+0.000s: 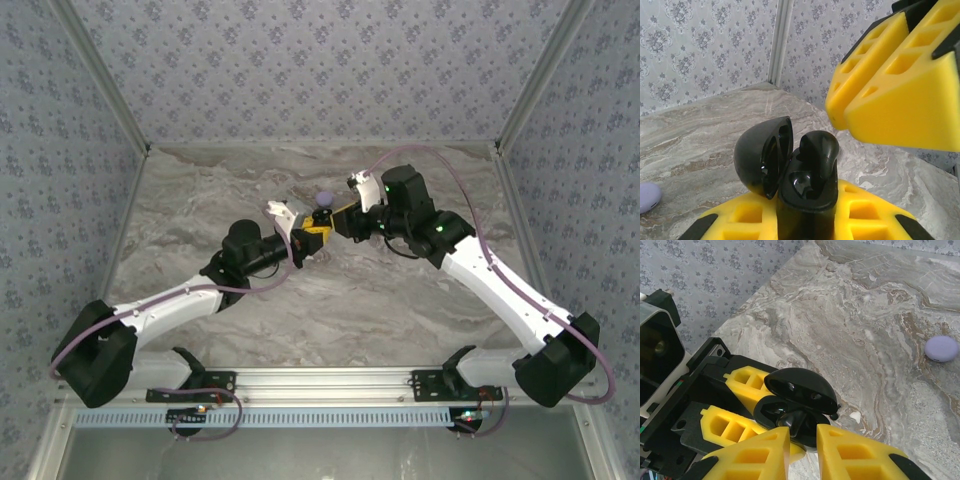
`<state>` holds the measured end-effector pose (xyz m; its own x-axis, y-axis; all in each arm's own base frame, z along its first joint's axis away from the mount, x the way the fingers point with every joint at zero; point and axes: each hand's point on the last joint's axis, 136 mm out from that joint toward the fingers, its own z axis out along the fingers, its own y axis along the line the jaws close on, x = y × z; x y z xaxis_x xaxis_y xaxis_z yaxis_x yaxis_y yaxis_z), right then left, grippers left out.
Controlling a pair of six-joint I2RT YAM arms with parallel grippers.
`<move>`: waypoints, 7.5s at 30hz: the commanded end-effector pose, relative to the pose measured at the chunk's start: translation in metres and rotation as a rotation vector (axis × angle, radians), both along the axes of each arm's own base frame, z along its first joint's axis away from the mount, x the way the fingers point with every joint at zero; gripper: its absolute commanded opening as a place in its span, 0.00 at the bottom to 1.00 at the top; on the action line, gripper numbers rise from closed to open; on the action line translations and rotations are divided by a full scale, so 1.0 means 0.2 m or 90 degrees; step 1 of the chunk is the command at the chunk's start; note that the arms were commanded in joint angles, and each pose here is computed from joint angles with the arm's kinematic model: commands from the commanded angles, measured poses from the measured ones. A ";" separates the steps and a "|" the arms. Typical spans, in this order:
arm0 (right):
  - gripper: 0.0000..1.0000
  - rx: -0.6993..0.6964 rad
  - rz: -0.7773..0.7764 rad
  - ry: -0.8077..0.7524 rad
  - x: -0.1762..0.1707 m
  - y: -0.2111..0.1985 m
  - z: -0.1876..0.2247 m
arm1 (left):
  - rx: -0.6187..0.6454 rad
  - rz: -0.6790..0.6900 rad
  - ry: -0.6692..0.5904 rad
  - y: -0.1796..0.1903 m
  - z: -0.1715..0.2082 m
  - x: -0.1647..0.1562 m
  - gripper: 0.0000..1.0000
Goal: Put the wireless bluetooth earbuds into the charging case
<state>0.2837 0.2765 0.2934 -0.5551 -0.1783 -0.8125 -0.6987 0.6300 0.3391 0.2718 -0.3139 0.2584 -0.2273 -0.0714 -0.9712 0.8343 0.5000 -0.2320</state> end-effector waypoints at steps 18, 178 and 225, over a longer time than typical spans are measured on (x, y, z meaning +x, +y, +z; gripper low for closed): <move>0.24 -0.017 0.016 0.021 0.00 0.04 -0.06 | -0.020 -0.052 -0.044 -0.03 0.11 -0.09 0.20; 0.34 -0.354 -0.180 0.259 0.29 -0.10 -1.04 | 0.118 0.195 0.044 0.41 -0.08 -0.06 0.22; 0.10 -0.479 -0.164 0.377 0.29 -0.32 -1.41 | 0.114 0.188 0.047 0.39 -0.08 -0.06 0.21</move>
